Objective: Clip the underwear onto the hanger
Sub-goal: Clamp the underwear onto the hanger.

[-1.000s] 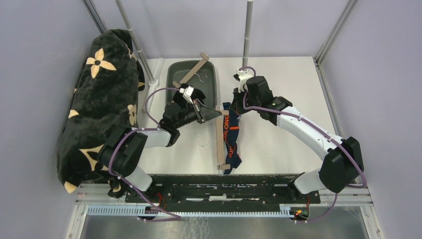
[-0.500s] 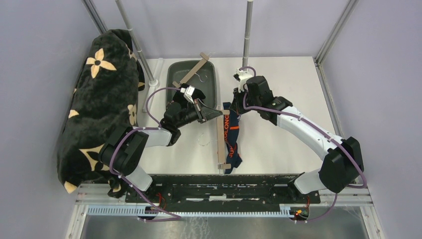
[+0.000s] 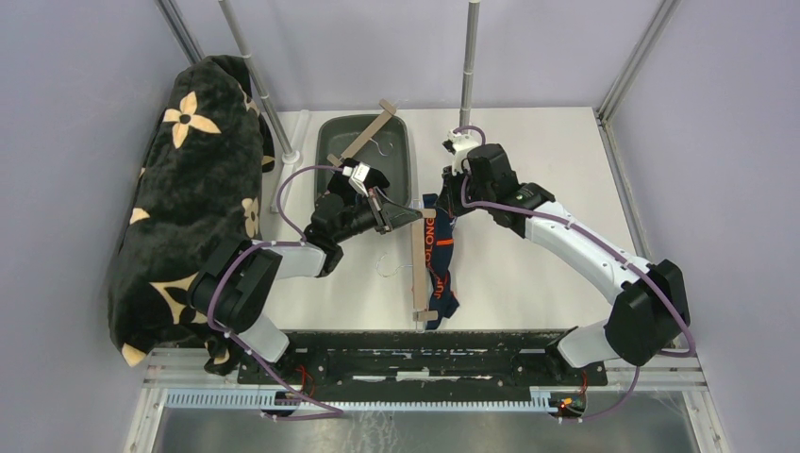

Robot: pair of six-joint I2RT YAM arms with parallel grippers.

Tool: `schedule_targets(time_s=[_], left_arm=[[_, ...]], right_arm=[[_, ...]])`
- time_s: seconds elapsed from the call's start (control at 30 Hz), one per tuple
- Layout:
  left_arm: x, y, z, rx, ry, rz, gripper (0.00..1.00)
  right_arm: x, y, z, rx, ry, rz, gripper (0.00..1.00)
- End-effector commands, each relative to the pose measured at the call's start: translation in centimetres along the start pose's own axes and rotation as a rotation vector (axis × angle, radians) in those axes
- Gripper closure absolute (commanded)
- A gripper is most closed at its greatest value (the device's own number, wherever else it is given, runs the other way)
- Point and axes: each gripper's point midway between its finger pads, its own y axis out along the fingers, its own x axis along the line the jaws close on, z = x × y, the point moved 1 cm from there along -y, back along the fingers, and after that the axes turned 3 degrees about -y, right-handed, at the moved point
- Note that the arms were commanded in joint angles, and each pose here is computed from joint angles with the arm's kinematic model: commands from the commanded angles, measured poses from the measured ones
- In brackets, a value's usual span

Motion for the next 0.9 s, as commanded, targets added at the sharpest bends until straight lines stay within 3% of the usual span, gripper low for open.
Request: schedule_targets(time_s=[0.0,0.13,0.33,0.43,0.6,0.87], left_arm=[[-2.0,0.7,-1.5,-0.04,0.084,0.069,0.97],[-2.1,0.7,-1.5,-0.041,0.084,0.071,0.86],[-2.5,0.6,-1.6,-0.043,0.091,0.087,0.61],[-2.5,0.6,-1.6,-0.043,0.091,0.089,0.56],[-2.6,0.6,-1.6,-0.042,0.095,0.097,0.5],[-2.4,0.9,-1.5,-0.042,0.09,0.104,0.5]], right_arm=[[0.8,-1.6,-3.8,-0.124,-0.032,-0.026,1.0],[0.7,-1.7,-3.8,-0.128,-0.03,-0.021,1.0],[0.5,-1.6,-3.5,-0.121,-0.031,-0.014,1.0],[0.5,-1.5,-3.4,-0.119,-0.03,-0.013,1.0],[0.3,-1.4,-3.4,-0.12,-0.027,-0.008,1.0],[-0.2,-1.1,-2.9,-0.118,-0.019,0.003,1.0]])
